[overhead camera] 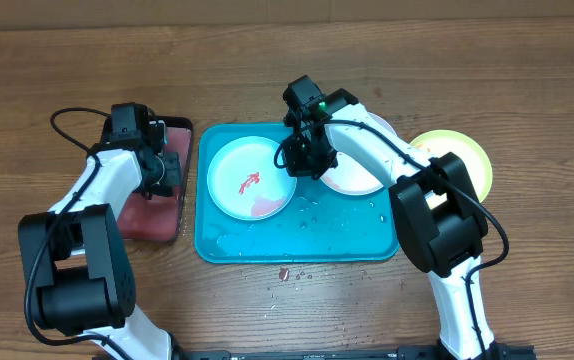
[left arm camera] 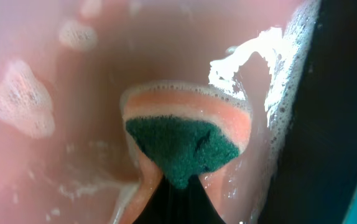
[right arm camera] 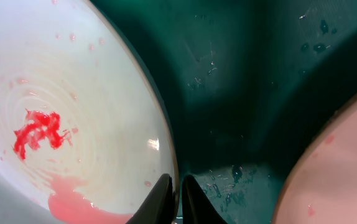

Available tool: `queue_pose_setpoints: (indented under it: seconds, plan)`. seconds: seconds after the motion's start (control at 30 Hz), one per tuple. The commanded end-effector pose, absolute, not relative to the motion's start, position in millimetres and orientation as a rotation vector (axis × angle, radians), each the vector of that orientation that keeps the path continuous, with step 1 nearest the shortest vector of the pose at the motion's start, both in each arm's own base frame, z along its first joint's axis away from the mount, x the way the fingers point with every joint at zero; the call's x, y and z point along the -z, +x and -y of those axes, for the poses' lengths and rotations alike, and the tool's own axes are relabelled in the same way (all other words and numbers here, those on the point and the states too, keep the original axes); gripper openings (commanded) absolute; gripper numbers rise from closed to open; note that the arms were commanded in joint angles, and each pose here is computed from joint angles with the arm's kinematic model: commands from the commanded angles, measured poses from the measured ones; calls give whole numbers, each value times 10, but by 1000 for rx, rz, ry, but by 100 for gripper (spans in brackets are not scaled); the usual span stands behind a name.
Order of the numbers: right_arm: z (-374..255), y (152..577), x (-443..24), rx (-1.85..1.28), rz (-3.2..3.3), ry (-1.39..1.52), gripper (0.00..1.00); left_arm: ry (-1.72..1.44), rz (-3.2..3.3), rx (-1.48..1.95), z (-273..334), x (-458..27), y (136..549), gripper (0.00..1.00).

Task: Clean dirty plates on tray and stack at the side
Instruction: 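Lift the sponge out of the soapy water with the left gripper, then bring the sponge over the white plate and scrub it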

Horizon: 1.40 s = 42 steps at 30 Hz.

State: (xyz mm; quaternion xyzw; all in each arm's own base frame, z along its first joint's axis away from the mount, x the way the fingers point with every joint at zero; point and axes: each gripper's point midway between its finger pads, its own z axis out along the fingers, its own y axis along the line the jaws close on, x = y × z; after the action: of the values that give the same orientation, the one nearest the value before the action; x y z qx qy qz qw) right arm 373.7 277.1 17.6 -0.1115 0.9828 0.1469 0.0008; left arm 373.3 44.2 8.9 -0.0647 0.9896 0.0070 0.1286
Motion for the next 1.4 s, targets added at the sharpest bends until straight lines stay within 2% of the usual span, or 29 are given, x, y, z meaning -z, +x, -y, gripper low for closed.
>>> queue_pose_setpoints:
  seconds: [0.0, 0.3, 0.6, 0.83, 1.37]
  plan:
    - [-2777, 3755, -162, -447, -3084, -347, 9, -221, -2952, -12, -444, -54, 3562, 4]
    - [-2773, 3749, -163, -445, -3087, -347, 9, -320, -2842, 210, -547, -572, 3801, 4]
    - [-2772, 3748, -162, -445, -3088, -347, 9, -367, -2714, 211, -695, -1009, 3818, 4]
    - [-2766, 3739, -161, -443, -3091, -351, 9, -319, -2558, 527, -614, -1364, 3862, 4]
    - [-2765, 3743, -161, -443, -3090, -349, 8, -50, -2185, 966, -662, -1639, 3410, 4]
